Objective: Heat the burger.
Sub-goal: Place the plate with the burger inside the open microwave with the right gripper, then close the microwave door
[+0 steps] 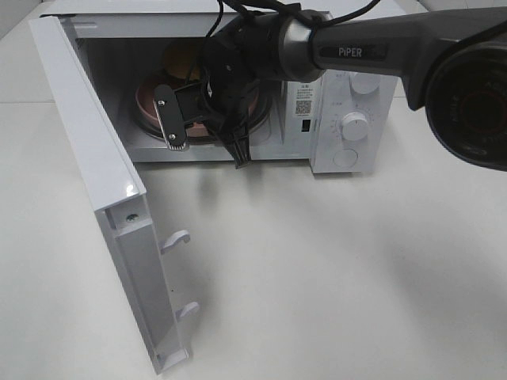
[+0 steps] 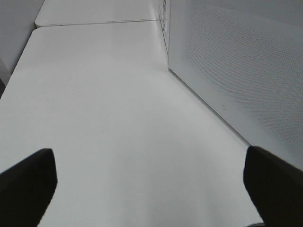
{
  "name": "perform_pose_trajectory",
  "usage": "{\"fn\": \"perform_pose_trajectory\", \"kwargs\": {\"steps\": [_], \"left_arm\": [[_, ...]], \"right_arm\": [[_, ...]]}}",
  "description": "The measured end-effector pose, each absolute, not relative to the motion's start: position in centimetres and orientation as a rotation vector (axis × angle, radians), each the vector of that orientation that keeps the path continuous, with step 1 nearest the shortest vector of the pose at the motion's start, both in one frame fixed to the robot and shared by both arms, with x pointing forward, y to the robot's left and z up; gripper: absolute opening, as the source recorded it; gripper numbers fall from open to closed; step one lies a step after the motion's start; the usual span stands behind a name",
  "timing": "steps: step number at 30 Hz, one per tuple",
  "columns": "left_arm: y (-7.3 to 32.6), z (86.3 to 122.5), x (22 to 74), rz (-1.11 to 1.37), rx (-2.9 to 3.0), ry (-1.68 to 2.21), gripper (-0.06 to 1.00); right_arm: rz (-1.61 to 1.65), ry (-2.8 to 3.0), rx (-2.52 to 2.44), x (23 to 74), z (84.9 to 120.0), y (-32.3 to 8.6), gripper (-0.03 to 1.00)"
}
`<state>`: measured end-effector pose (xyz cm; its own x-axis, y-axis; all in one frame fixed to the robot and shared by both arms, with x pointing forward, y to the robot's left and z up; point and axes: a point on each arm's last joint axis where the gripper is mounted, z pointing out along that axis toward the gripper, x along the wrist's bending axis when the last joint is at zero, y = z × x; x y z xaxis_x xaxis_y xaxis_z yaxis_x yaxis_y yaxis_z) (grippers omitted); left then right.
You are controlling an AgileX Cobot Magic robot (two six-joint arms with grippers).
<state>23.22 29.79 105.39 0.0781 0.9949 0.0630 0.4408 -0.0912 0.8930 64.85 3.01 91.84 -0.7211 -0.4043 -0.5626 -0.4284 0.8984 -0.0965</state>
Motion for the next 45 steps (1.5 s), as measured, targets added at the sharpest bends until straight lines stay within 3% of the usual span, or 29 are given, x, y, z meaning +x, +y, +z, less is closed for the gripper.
{"fn": "perform_pose_trajectory", "kwargs": {"steps": [9, 11, 14, 15, 22, 28, 45], "left_arm": [[29.8, 105.4, 23.2, 0.967, 1.632, 1.451, 1.00], [29.8, 105.4, 23.2, 0.967, 1.632, 1.451, 1.00], [29.8, 105.4, 23.2, 0.967, 1.632, 1.451, 1.00], [29.8, 105.4, 23.2, 0.967, 1.632, 1.451, 1.00], [29.8, 105.4, 23.2, 0.967, 1.632, 1.451, 1.00], [29.8, 105.4, 23.2, 0.967, 1.632, 1.451, 1.00], [29.8, 105.4, 23.2, 0.967, 1.632, 1.451, 1.00]], "right_arm": [[0.075, 2.443, -0.588, 65.0, 92.1, 3.2, 0.13], [0.076, 2.441, -0.589, 65.0, 92.1, 3.2, 0.26], [0.077, 2.439, -0.588, 65.0, 92.3, 3.2, 0.29], [0.076, 2.443, -0.584, 65.0, 92.4, 3.2, 0.37], [0.078, 2.460, -0.574, 64.9, 92.4, 3.1, 0.59], [0.084, 2.477, -0.558, 64.7, 92.9, 3.0, 0.64], [0.082, 2.543, -0.516, 63.9, 95.1, 2.4, 0.65]]}}
